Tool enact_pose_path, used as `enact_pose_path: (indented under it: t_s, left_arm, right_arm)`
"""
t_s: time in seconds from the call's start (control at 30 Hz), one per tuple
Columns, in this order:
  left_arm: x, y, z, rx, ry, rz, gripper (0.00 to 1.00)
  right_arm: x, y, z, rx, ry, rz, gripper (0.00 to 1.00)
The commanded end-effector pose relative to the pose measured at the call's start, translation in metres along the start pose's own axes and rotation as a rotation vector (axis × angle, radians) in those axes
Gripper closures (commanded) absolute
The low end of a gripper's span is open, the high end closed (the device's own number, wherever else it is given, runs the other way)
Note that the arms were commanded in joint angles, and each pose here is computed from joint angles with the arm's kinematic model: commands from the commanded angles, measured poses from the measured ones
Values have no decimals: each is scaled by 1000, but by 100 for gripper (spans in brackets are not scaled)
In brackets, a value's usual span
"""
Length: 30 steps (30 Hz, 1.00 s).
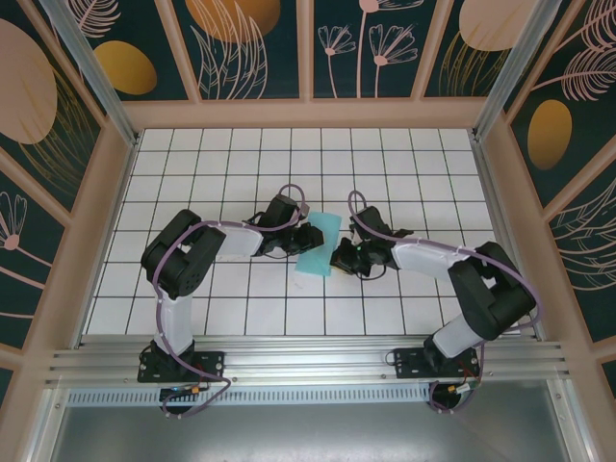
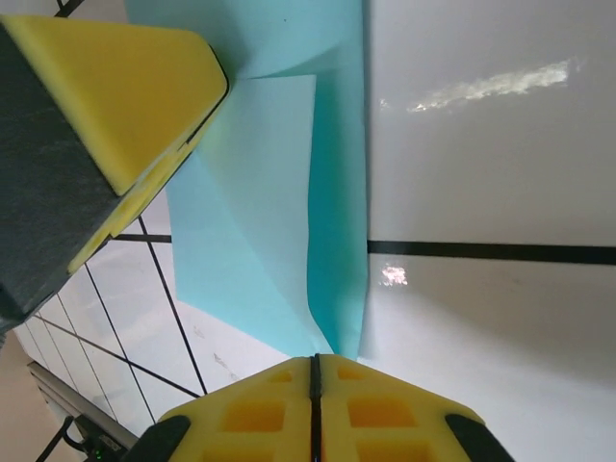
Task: Fold a paper plane with a square sheet of paper (pick it up from the middle)
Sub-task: Fold the triangle a second time at the center of the table.
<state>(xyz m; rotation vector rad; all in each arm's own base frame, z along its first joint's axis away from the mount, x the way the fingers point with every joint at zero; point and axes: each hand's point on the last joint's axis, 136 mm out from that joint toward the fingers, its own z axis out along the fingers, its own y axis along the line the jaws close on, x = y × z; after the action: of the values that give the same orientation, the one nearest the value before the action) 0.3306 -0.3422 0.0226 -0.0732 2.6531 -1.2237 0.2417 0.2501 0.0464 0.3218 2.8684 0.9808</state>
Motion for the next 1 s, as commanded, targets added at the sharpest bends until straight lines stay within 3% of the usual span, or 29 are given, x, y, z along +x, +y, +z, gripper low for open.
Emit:
enact_pose_path:
  t_s: [0.0, 0.13, 0.33, 0.63, 0.97]
  left_arm:
    - [8, 23, 1, -93, 21, -10, 77]
    - [9, 24, 1, -92, 23, -11, 77]
    - [8, 23, 1, -90, 23, -12, 77]
    - [8, 23, 1, -90, 21, -14, 77]
    - [9, 28, 2, -104, 18, -23, 77]
  right_arm:
    - [7, -10, -13, 48, -14, 3, 86]
    - [0, 15, -16, -60, -37, -35, 85]
    - [-7, 46, 6, -165, 17, -63, 94]
    - [15, -12, 44, -49, 115, 22, 95]
    - [47, -36, 26, -25, 151, 27, 93]
